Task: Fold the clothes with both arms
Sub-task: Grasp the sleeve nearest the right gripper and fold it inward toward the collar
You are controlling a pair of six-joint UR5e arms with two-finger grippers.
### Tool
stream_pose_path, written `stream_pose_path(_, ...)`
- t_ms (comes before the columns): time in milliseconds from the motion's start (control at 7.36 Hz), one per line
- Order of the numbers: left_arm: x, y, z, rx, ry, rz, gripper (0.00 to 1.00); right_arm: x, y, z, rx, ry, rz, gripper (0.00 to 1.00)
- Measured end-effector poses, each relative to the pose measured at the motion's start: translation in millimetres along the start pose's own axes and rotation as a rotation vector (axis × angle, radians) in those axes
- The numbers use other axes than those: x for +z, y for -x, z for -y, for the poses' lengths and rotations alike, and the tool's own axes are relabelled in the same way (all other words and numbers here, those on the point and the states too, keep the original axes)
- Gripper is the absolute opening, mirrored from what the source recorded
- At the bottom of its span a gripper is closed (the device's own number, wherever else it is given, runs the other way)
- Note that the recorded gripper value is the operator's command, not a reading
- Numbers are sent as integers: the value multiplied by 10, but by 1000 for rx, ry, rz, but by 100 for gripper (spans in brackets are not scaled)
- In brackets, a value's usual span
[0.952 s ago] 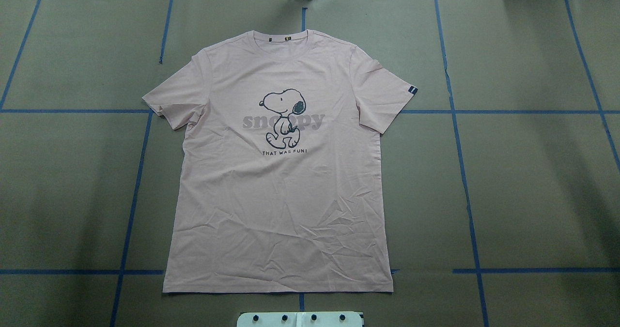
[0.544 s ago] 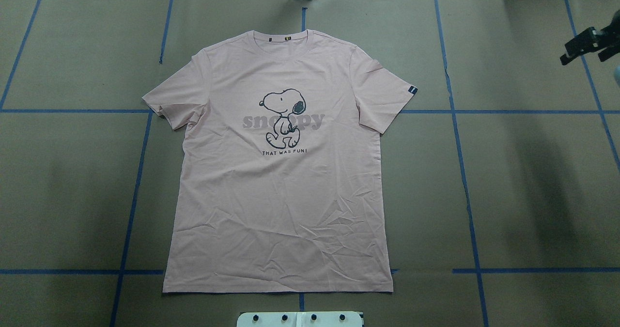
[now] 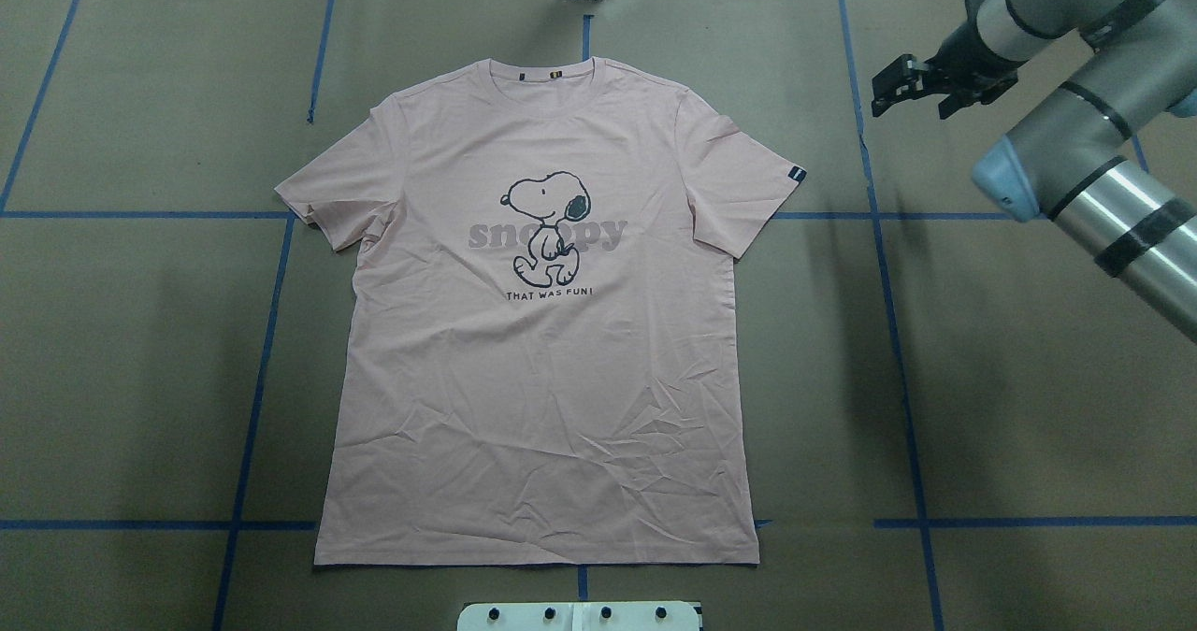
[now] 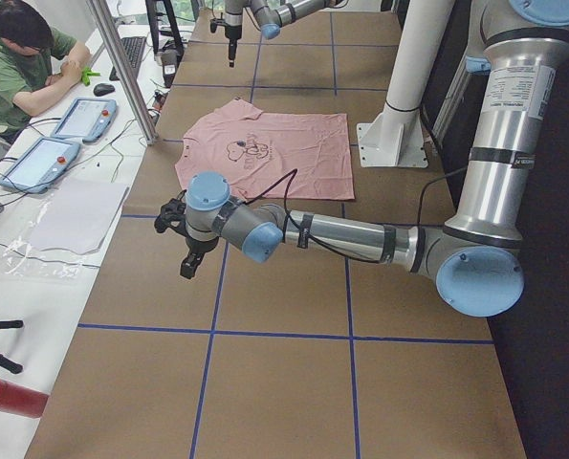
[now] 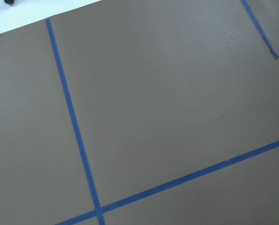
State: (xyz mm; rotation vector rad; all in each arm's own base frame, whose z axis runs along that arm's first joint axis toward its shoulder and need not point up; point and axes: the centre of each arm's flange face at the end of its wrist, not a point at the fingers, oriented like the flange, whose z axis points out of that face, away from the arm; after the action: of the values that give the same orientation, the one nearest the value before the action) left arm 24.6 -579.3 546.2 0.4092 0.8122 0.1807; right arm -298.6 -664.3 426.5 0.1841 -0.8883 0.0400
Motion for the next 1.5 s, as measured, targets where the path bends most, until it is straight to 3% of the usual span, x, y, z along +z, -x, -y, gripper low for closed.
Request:
stream_pose_path(408,156,63,27,10,-15,-10,100,565,766,-288,-24,-55,-51,98)
stream_pose_path(1088,165,63,31,9,-17,-13,100,919,895,-388,-36,-42,-101,82)
stream_pose_path(1360,167,65,29,10,-17,-13,100,949,892,-382,-35,-38,-105,68)
stream_pose_path(1495,167,65,28,10,-16,-13,100,965,893,-384,-34,-35,-107,47)
